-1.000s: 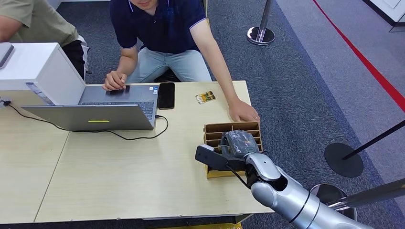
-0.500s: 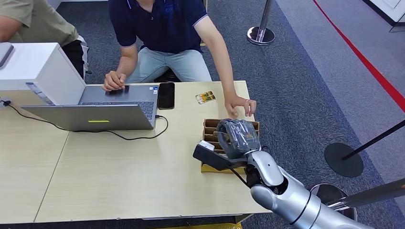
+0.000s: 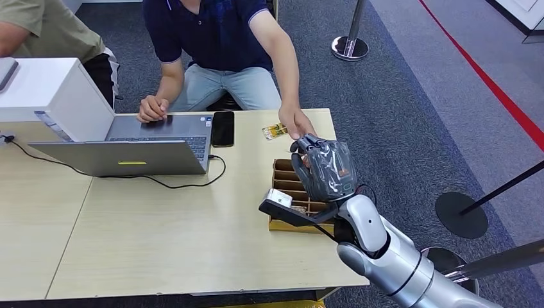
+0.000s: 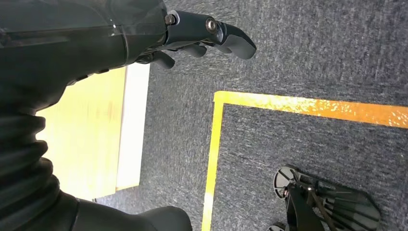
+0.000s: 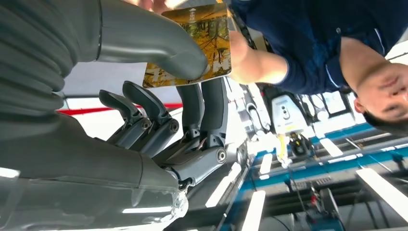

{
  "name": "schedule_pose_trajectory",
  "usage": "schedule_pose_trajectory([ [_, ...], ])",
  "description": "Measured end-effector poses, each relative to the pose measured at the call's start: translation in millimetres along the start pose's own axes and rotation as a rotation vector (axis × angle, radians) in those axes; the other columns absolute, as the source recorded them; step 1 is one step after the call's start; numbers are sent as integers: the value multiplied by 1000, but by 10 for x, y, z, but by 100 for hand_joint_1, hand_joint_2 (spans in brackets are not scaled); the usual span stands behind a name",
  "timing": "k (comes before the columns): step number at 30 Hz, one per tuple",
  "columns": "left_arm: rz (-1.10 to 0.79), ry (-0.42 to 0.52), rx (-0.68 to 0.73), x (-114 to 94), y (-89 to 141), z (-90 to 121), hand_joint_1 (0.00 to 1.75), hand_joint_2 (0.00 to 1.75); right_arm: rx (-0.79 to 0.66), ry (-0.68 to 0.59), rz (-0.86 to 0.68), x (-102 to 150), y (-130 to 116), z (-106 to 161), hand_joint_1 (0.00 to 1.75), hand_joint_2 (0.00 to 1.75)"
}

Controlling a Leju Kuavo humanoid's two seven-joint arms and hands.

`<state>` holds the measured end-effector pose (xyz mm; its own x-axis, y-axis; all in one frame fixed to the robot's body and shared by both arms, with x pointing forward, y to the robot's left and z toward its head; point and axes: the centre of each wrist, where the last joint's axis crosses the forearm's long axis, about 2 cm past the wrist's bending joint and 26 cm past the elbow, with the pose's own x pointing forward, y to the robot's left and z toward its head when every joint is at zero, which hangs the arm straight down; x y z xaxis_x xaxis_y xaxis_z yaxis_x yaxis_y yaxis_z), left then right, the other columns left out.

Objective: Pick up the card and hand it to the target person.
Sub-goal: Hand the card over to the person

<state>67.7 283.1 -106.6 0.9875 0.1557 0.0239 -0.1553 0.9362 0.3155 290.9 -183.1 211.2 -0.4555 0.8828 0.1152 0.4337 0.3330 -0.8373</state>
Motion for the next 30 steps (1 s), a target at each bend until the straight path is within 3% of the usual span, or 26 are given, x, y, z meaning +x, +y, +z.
schedule_pose_trajectory([
  [12, -36, -2, -8, 16, -5, 3, 0, 175, -27, -66, 150, -38, 335, -274, 168, 175],
  [15, -43, -4, -16, 17, -7, 3, 0, 175, -11, -71, 172, -42, 394, -296, 42, 175],
  [16, -48, -6, -20, 17, -8, 4, 0, 131, -4, -69, 176, -43, 412, -298, 0, 175],
  [19, -56, -14, -24, 17, -10, 4, 0, 0, 13, -59, 183, -53, 457, -300, 0, 175],
  [30, -44, -17, -11, 13, 9, -3, 0, 0, 6, 80, 92, -215, 483, -271, 0, 175],
])
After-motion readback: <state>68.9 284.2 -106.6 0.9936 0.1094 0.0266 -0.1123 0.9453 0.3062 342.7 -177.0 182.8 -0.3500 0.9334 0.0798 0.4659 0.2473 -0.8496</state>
